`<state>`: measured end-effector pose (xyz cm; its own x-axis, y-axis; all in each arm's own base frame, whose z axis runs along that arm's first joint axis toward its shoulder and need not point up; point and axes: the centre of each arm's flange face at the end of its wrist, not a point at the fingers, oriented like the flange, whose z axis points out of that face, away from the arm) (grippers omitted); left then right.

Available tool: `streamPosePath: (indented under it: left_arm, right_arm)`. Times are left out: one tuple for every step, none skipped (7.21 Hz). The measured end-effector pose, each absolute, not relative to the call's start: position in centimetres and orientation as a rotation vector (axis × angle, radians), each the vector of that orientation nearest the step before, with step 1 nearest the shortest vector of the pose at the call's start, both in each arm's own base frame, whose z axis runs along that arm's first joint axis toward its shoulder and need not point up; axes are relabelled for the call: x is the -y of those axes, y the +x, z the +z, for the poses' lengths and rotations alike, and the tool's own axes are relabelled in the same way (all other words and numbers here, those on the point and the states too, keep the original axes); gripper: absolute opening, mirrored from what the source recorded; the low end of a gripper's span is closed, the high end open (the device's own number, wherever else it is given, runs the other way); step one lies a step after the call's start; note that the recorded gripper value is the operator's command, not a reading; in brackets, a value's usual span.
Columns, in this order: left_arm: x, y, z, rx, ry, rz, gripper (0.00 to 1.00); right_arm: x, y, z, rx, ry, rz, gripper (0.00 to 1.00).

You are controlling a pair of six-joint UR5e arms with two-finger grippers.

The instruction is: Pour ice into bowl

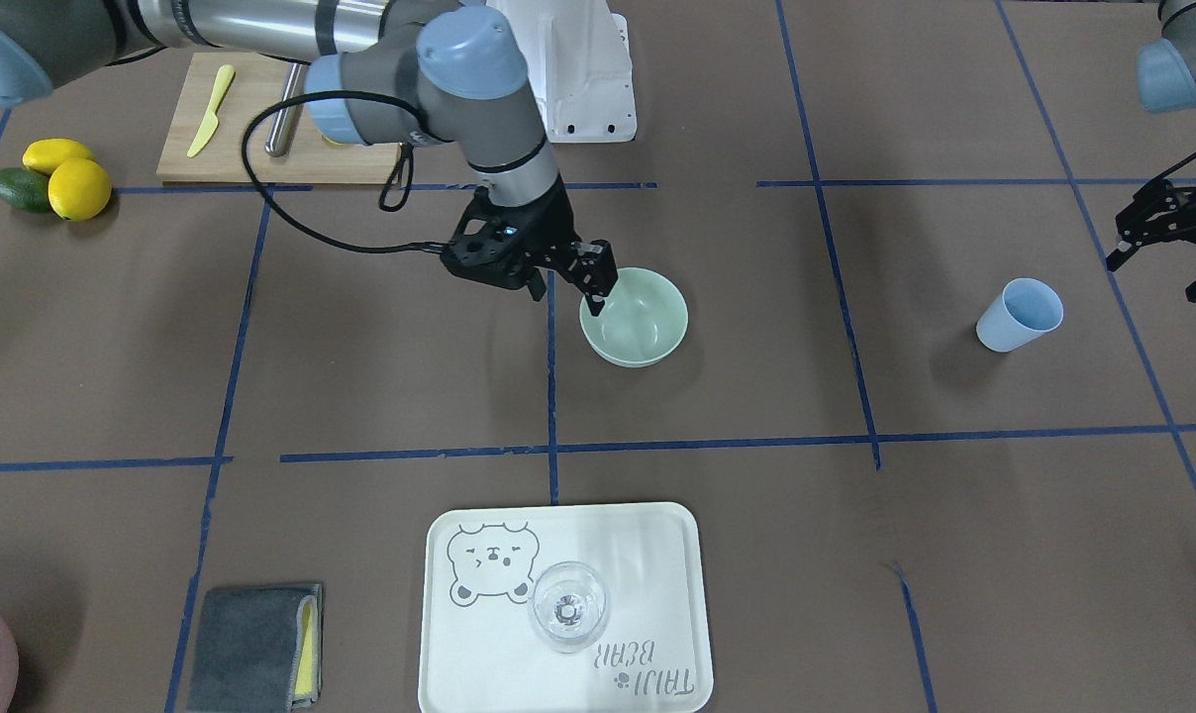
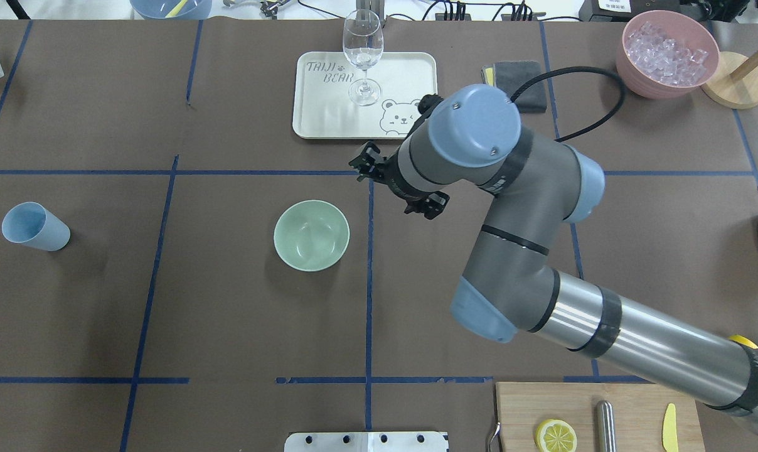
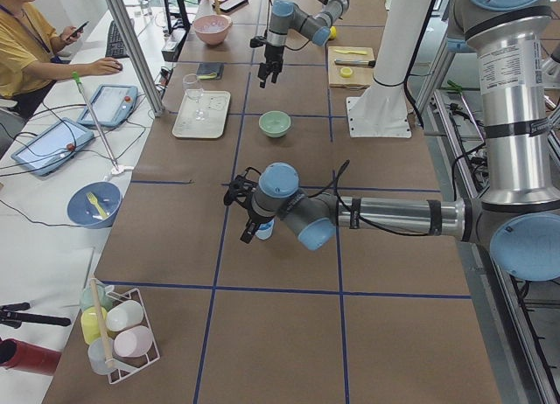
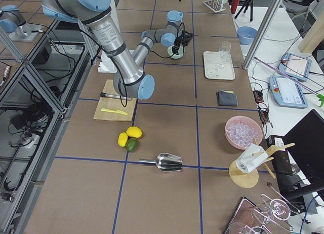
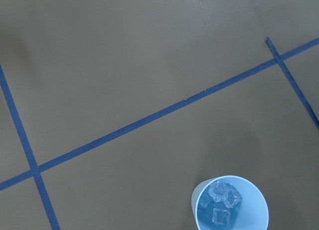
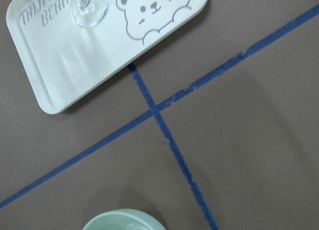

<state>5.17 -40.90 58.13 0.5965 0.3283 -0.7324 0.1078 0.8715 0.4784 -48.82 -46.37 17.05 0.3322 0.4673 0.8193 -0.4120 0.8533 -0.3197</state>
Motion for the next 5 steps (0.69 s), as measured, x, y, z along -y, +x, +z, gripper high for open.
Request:
streamPosePath:
  left_arm:
    - [38.1, 4.6, 58.7, -0.947, 0.577, 0.071, 1.0]
    - [36.3, 5.0, 58.5, -0.951, 0.63, 0.011, 1.0]
    - [35.6, 6.2, 58.3, -0.938, 0.664, -0.052, 1.0]
    - [35.2, 8.2, 58.3, -0.914, 0.686, -0.128, 1.0]
    - [34.4, 9.8, 58.5, -0.887, 0.722, -0.205, 1.0]
  right_arm:
    - [47.2, -46.7, 17.7, 1.094, -0.04, 0.586, 1.0]
    - [47.7, -45.7, 18.5, 1.086, -0.028, 0.597, 1.0]
    - [48.0, -45.1, 19.2, 1.077, -0.02, 0.607, 1.0]
    - [48.2, -44.8, 19.7, 1.07, -0.017, 0.614, 1.0]
    - [48.3, -44.6, 19.8, 1.07, -0.015, 0.616, 1.0]
